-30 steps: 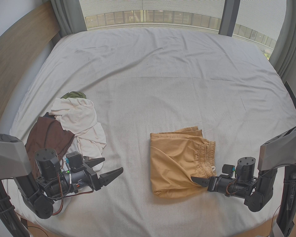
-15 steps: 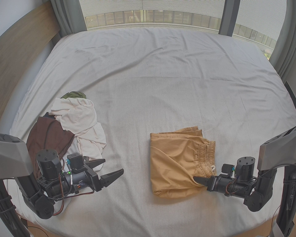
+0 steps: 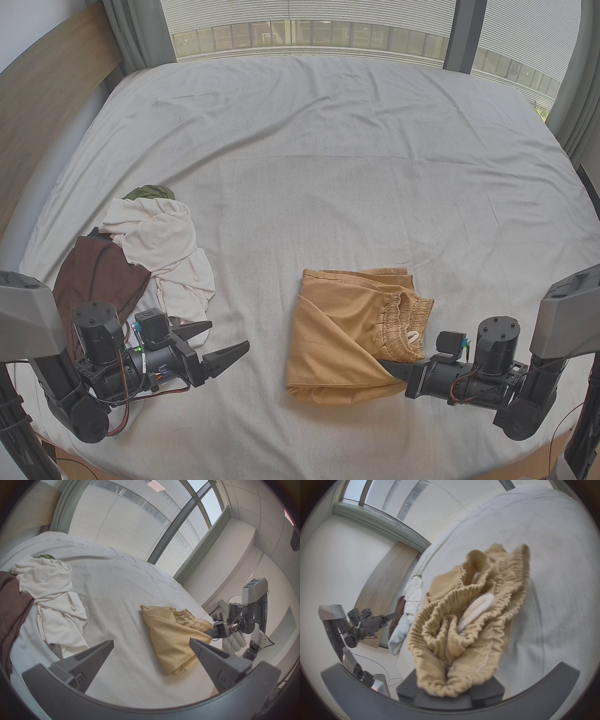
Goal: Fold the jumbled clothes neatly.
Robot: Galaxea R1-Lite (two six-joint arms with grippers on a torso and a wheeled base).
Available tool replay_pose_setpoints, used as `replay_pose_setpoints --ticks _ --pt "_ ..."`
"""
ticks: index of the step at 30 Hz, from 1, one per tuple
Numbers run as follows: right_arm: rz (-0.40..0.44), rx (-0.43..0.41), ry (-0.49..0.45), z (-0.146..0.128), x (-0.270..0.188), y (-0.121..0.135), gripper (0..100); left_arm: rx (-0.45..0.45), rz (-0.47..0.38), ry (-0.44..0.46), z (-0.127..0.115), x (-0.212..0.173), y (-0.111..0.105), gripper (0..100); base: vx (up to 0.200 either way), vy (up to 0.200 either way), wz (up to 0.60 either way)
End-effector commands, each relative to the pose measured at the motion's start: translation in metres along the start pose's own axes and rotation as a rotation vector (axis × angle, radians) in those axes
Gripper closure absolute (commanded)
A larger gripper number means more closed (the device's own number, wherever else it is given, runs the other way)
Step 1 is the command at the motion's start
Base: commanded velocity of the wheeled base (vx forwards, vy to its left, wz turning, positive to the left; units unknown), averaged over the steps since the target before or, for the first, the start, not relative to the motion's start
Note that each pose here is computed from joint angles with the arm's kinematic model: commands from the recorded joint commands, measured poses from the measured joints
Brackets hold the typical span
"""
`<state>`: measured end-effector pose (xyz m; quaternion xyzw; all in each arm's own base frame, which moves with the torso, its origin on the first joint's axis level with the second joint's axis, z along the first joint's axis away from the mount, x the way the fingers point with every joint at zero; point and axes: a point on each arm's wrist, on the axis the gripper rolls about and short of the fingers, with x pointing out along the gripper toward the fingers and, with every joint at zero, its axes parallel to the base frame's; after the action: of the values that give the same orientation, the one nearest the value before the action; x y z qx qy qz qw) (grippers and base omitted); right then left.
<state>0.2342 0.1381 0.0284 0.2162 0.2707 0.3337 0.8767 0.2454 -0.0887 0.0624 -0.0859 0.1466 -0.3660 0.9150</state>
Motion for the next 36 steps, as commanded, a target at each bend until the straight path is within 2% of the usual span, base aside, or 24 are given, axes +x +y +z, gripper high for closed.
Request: replay_pose_setpoints --ticks 1,6,14,29,36 --pt "0.102 -0.051 -0.041 0.009 -0.012 0.032 100 0.001 0.003 -0.006 0.001 -0.001 0.001 0 0.000 0.000 0.00" --pt "0.164 -0.078 -0.093 0.019 -0.021 0.049 100 0.003 0.004 -0.008 0.002 -0.001 0.001 0 0.000 0.000 0.00" --pt "0.222 -0.065 -0.182 0.039 -0.025 0.062 100 0.004 0.004 -0.009 0.002 0.000 0.001 0 0.000 0.000 0.00" --pt "0.286 -0.101 -0.305 0.071 -0.008 0.075 100 -0.007 0.023 0.005 -0.001 -0.006 0.003 0 0.000 0.000 0.00" --pt "0.313 -0.078 -0.353 0.089 0.010 0.076 100 0.007 0.036 0.005 -0.001 -0.008 0.007 0 0.000 0.000 0.00"
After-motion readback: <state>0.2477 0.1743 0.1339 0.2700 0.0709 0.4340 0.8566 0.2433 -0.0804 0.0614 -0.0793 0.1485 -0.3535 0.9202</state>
